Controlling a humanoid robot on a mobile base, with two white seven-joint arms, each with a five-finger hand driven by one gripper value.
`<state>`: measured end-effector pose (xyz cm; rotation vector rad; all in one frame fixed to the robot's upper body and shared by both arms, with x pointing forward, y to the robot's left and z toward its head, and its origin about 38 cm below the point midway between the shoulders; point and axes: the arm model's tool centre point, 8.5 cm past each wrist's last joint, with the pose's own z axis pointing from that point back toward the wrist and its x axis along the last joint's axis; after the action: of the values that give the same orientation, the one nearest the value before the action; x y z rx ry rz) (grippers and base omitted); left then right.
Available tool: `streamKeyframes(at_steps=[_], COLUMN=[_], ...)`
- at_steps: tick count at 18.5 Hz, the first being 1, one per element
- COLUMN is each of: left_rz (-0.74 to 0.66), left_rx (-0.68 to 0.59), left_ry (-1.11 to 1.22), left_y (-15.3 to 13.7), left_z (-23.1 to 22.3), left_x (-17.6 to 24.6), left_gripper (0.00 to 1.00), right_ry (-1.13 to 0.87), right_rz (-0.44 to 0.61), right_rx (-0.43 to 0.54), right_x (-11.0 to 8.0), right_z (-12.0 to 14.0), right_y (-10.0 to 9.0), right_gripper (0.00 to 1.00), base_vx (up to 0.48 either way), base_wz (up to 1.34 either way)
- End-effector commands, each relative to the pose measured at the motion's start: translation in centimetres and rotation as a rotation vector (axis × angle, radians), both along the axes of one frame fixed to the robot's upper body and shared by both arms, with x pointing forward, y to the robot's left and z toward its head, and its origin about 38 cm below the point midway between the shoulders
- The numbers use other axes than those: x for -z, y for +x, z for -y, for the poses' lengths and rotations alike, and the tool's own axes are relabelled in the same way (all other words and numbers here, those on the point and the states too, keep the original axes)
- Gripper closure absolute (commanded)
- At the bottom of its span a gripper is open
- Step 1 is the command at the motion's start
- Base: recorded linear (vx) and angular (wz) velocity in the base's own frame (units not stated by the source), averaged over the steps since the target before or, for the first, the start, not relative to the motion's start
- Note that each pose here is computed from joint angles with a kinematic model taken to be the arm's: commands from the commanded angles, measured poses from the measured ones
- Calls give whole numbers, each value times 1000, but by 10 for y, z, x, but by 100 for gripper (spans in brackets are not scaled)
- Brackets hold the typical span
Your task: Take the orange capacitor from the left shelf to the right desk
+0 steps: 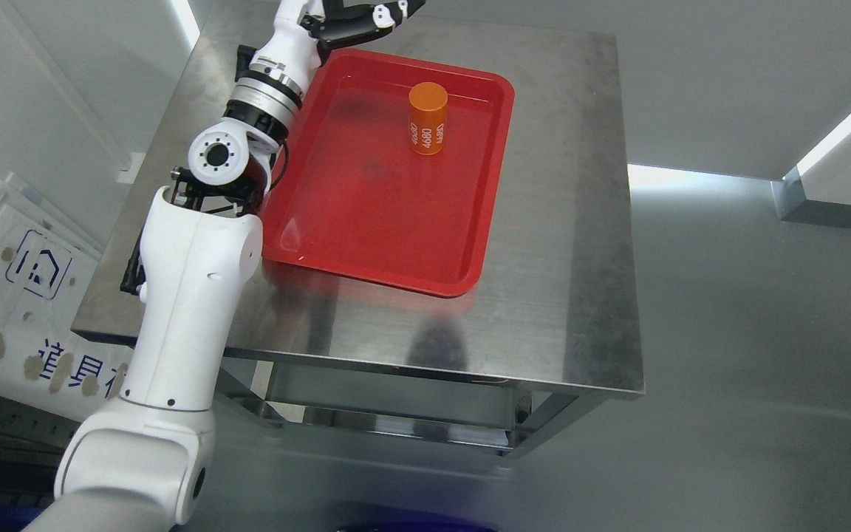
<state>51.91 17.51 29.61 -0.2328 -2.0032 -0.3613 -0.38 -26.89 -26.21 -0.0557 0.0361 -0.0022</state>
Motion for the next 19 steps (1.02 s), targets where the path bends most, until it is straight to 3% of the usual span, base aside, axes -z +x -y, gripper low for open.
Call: streamKeyframes(at_steps=[1,4,7,11,19], left_rz=[96,43,-41,-64,-72], left_rx=[-283,-366,-397,-519,-466], left_ry=[-66,-88,-85,-131,-90], left_y=[-55,-73,-92,-96,-91], left_z=[-145,-175,-177,-185,-167], left_x=[-7,21,61,65,65], left_gripper=[0,0,0,0,0], right_ry=[-17,-17,-17,-17,-17], right_rz=[20,20,20,20,20], right_rx=[9,9,9,9,9], right_x=[0,0,0,0,0], right_z=[11,11,11,11,11], right_y=[3,3,3,3,3], right_gripper=[0,0,0,0,0], base_vx=[0,0,0,0,0], base_wz=[0,0,0,0,0])
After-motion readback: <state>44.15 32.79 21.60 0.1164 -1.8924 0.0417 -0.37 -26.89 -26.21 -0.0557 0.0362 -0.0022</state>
